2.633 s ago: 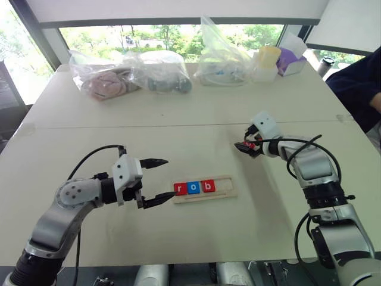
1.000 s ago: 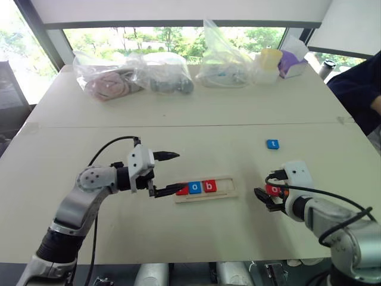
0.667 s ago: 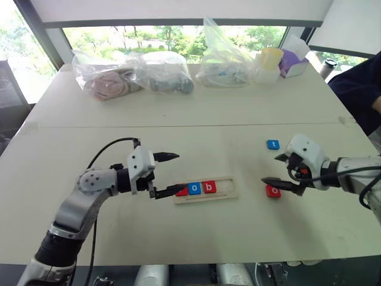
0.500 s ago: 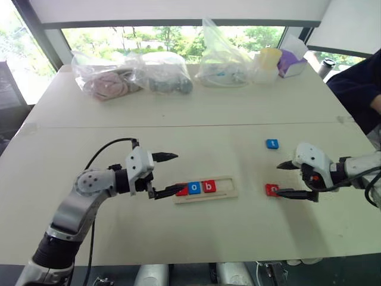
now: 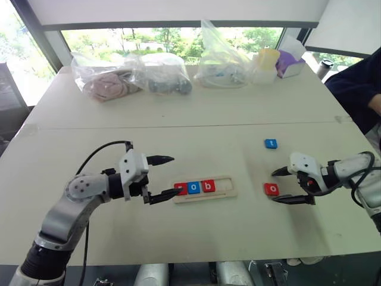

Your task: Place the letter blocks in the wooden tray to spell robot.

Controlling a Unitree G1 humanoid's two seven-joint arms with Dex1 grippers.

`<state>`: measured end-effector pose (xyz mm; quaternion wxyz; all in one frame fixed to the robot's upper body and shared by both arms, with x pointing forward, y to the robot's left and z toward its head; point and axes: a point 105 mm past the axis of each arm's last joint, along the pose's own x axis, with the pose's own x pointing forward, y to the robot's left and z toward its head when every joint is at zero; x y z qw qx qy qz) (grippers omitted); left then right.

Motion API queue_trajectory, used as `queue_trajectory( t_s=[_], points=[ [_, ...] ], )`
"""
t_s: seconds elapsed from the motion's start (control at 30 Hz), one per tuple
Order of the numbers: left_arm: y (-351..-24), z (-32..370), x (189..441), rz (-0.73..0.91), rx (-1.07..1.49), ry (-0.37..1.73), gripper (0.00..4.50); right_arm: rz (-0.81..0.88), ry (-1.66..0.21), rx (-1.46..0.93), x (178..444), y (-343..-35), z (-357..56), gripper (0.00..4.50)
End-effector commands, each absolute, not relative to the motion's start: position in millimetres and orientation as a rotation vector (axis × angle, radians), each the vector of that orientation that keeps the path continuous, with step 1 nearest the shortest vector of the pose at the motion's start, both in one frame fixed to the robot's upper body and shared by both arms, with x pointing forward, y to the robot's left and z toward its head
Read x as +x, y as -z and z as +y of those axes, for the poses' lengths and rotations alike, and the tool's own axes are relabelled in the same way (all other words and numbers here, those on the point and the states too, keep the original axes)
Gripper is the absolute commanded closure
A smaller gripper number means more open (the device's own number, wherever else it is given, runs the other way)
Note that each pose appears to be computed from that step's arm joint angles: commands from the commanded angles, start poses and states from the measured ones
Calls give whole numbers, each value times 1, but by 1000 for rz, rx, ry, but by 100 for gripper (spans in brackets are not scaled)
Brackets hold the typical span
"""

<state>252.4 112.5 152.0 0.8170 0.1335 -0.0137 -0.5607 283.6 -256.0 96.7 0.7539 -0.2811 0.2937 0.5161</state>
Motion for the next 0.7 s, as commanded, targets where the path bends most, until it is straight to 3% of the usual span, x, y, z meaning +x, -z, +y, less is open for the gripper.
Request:
queue_trajectory(
  t_s=[0.03, 0.2, 0.43, 0.7],
  points=[
    [-164, 113, 246, -58, 280, 1220, 0, 643, -1149, -619, 280, -85, -251, 85],
    [-167, 116, 243, -37, 251, 1248, 0, 590, -1158, -623, 280, -92, -242, 335],
    [-167, 117, 244, -38, 265, 1259, 0, 400, -1287, -736, 283, -127, -189, 336],
    [-165, 117, 243, -41, 265, 1254, 0, 347, -1407, -764, 284, -122, -146, 336]
  ],
)
